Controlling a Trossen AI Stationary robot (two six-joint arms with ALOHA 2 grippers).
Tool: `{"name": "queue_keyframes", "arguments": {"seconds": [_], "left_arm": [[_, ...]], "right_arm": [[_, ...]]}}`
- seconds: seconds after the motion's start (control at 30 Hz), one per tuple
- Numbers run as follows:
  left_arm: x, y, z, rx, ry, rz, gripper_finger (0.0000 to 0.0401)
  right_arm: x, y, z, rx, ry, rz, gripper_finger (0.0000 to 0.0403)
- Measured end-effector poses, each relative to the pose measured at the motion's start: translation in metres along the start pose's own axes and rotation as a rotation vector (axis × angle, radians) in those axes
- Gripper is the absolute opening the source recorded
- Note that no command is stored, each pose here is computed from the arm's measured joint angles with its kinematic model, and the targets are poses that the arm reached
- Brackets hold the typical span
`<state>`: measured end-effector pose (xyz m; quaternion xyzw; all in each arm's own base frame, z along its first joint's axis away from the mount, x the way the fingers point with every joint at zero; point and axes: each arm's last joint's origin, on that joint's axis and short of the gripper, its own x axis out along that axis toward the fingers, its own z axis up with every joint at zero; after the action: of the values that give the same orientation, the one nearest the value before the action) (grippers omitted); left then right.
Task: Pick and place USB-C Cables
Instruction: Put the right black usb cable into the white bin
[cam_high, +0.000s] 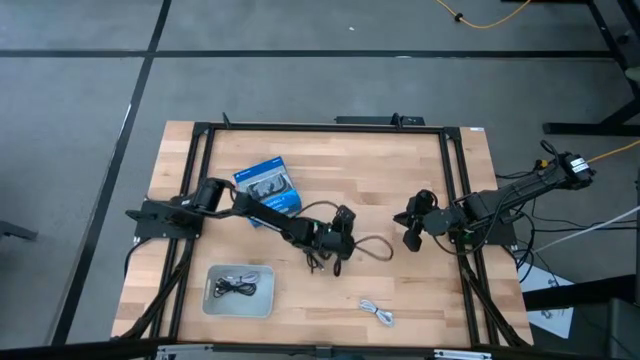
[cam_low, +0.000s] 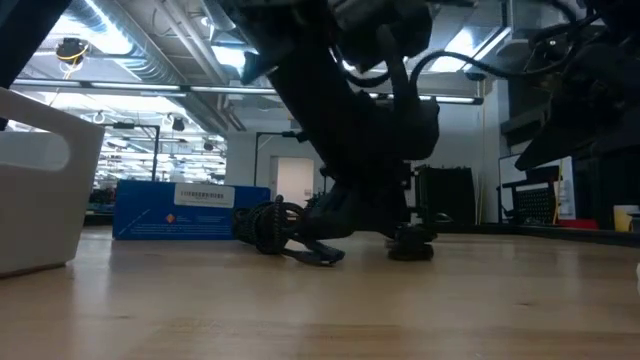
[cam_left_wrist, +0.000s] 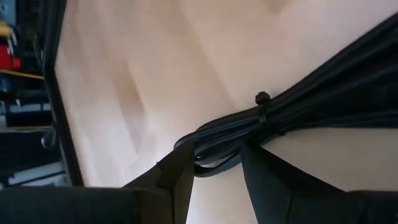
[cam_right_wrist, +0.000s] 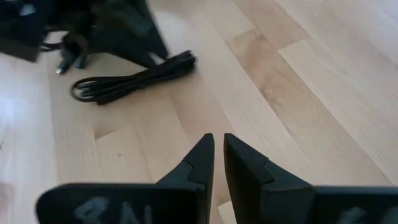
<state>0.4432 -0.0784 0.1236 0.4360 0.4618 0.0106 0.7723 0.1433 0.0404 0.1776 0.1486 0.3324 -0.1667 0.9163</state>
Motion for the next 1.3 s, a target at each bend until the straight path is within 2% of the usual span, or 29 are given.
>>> {"name": "queue_keyframes", "arguments": {"seconds": [0.17, 0.27, 0.4, 0.5, 0.6, 0.77, 0.8, 0.87, 1.13, 1.3], "left_arm": [[-0.024, -0.012, 0.007, 0.044, 0.045, -0.081, 0.013], [-0.037, -0.009, 0.019, 0.062, 0.041, -0.089, 0.013], [-0.049, 0.011, 0.036, 0.006, -0.013, -0.062, 0.013], [-0.056, 0.031, 0.037, -0.091, 0.02, -0.063, 0.013], [-0.064, 0.055, 0.039, -0.304, 0.023, -0.116, 0.013], [-0.06, 0.08, 0.034, -0.916, 0.005, -0.434, 0.0126], [-0.059, 0.082, 0.033, -0.992, 0.017, -0.482, 0.0126], [-0.058, 0.082, 0.031, -1.068, 0.041, -0.508, 0.0126], [-0.046, 0.047, 0.054, -0.937, -0.055, -0.59, 0.0125], [-0.037, 0.026, 0.054, -0.957, 0.029, -0.736, 0.0125]], "right_arm": [[0.0, -0.001, -0.002, -0.011, 0.029, 0.0, 0.0041], [0.001, -0.001, -0.003, -0.016, 0.037, -0.007, 0.0041], [0.001, -0.001, -0.003, -0.015, 0.036, -0.006, 0.0041], [0.001, -0.001, -0.003, -0.011, 0.04, -0.001, 0.0041], [0.001, 0.0, -0.003, -0.011, 0.053, 0.015, 0.0041], [0.001, 0.0, -0.003, -0.011, 0.056, 0.019, 0.0041], [0.001, 0.0, -0.003, -0.012, 0.056, 0.019, 0.0041], [0.001, 0.0, -0.003, -0.013, 0.056, 0.018, 0.0041], [0.001, -0.002, -0.005, -0.024, 0.07, 0.008, 0.0041], [0.001, -0.002, -0.005, -0.028, 0.079, 0.004, 0.0041]]}}
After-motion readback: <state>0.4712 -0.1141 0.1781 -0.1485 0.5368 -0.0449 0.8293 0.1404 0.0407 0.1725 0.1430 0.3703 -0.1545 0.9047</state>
